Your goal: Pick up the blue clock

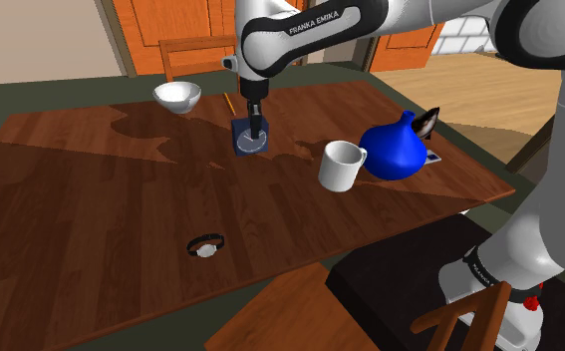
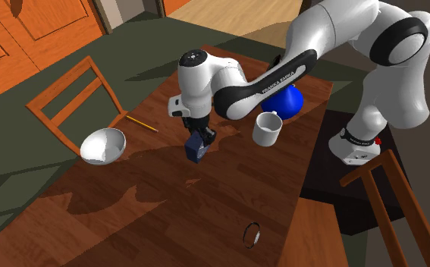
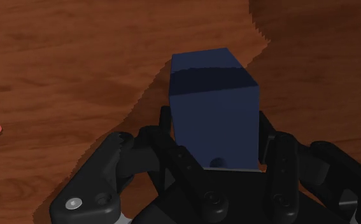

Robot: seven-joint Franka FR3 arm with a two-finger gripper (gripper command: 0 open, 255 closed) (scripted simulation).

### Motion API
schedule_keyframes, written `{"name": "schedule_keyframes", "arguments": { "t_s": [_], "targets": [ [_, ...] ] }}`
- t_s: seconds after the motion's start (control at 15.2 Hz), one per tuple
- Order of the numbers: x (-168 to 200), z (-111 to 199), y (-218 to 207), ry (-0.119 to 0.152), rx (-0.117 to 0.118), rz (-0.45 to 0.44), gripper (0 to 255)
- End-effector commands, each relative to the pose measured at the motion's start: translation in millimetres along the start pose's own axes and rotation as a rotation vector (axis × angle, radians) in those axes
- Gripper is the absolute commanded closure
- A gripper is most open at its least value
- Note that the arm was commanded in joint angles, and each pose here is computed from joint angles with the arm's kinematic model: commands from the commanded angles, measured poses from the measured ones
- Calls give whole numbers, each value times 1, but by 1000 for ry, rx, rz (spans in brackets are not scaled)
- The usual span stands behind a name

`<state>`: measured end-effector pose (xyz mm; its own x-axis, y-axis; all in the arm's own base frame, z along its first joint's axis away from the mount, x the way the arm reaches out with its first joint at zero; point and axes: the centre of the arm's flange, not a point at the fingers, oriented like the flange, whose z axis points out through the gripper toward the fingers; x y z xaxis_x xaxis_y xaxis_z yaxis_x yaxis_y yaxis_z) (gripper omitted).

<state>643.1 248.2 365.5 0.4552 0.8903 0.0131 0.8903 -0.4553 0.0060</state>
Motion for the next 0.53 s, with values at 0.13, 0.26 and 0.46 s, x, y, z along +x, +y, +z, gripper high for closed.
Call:
{"name": "schedule_keyframes", "arguments": {
  "t_s": [0.13,0.26,0.46],
  "targets": [
    [0,1,0,-1,1,0,255],
    [0,1,0,-1,1,0,255],
    [0,-9,0,-1,1,0,255]
  ]
}}
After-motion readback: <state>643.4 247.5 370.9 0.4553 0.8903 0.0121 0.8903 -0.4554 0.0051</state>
